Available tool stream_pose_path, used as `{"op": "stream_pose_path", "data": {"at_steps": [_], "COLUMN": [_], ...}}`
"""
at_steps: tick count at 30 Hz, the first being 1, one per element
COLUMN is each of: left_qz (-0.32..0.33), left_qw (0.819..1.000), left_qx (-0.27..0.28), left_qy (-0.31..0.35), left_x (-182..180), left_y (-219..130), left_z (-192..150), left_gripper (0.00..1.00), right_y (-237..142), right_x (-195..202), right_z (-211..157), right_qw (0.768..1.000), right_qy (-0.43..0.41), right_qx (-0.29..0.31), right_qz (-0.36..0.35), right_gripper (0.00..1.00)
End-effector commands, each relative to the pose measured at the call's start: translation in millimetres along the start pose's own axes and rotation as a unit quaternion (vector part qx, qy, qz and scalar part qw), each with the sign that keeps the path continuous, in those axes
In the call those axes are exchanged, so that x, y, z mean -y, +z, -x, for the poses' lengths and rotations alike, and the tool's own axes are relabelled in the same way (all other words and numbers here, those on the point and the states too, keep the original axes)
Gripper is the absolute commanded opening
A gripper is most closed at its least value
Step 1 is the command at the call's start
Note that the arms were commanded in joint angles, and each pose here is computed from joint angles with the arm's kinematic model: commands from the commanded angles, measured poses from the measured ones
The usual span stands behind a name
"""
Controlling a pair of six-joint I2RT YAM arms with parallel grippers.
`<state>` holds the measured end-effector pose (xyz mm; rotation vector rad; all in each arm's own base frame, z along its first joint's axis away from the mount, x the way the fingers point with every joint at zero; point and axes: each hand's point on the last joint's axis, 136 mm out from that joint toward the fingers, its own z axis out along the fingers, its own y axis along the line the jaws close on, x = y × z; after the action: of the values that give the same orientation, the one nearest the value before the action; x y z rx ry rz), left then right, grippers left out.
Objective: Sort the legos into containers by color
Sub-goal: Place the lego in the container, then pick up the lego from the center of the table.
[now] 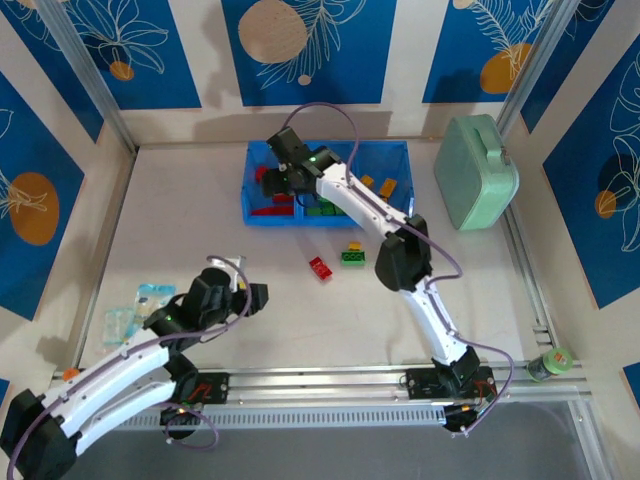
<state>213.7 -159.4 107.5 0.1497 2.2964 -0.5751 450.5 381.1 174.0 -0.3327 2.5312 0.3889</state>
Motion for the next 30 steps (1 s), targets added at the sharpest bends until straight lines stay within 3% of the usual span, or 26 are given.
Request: {"op": "stream_pose_path", "data": {"at_steps": [1, 7, 15, 22, 30], "left_qz": [-0.042, -0.070, -0.095, -0.054, -0.011], "left_qw": [0.999, 0.997, 0.989, 0.984, 0.977], "left_qx": [0.005, -0.029, -0.106, -0.160, -0.196], "left_qy": [0.017, 0.021, 0.037, 0.048, 0.086], "left_x": [23.5, 50.0, 89.7, 89.7, 99.5], "left_y": [7.3, 42.1, 106.7, 148.2, 170.6], "left_z": [17.1, 25.9, 23.6, 15.3, -1.4], "left_gripper": [0.69, 0.74, 0.75, 0.74, 0.74], "right_y": [-73.9, -118.5, -123.1, -119.3, -118.2], "right_x": [-1.7, 45.9, 124.1, 152.1, 162.8], "right_z": [21.5, -10.2, -99.2, -167.9, -192.3], "right_qw": [0.997, 0.994, 0.988, 0.982, 0.979], "right_qy": [0.012, 0.050, 0.131, 0.169, 0.188], "right_qx": [0.074, 0.095, 0.049, 0.015, 0.010], "right_qz": [0.018, -0.003, -0.061, -0.082, -0.084], "right_gripper": [0.73, 0.75, 0.80, 0.80, 0.80]}}
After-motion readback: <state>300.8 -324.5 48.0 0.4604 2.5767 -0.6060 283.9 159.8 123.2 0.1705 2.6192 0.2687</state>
